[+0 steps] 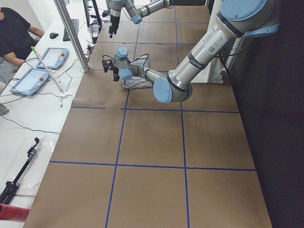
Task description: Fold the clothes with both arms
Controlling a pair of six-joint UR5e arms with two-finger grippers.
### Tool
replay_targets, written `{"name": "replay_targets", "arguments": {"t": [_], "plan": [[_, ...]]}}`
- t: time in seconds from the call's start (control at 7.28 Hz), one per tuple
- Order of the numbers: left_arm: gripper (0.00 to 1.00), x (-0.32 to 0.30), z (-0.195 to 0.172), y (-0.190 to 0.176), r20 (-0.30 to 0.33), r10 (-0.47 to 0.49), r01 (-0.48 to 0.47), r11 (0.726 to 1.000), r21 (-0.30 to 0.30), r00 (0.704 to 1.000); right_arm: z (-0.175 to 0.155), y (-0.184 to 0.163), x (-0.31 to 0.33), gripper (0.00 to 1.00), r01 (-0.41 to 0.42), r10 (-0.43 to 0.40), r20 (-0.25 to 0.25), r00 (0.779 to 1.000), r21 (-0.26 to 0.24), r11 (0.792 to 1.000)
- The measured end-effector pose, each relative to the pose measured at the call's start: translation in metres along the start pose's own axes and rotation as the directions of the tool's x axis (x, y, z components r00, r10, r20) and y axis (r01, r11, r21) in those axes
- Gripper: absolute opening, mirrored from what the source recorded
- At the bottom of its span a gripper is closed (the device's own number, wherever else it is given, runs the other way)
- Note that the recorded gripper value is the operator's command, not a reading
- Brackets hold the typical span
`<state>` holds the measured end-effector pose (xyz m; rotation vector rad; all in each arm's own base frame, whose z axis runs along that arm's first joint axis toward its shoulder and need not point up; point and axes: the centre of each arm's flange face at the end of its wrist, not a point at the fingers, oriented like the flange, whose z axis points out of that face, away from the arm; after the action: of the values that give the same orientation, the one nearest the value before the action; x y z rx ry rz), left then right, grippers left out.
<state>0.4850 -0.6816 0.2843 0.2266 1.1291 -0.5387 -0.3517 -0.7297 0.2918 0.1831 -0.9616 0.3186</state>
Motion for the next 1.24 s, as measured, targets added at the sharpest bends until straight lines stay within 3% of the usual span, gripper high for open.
{"name": "replay_targets", "arguments": {"t": [0.41,0.69,0.96,1.24], "plan": [[1.00,0.001,-0.022,-0.052,-0.007,0.057,-0.057,0.998,0.026,0.998,-0.007,0.002,0.008,1.00,-0.007,0.007,0.008,1.000,-0.022,1.000],[1.00,-0.027,-0.054,-0.101,0.028,0.106,-0.106,0.994,-0.008,0.994,-0.030,-0.008,0.027,1.00,0.004,-0.005,-0.016,1.000,-0.046,0.999],[1.00,-0.098,-0.111,-0.145,0.092,0.215,-0.215,0.977,-0.014,0.972,-0.063,-0.031,0.087,1.00,0.133,-0.140,-0.100,0.985,-0.076,0.988],[1.00,-0.178,-0.186,-0.181,0.194,0.359,-0.362,0.932,-0.019,0.913,-0.098,-0.048,0.192,1.00,0.278,-0.303,-0.184,0.935,-0.151,0.949]]}}
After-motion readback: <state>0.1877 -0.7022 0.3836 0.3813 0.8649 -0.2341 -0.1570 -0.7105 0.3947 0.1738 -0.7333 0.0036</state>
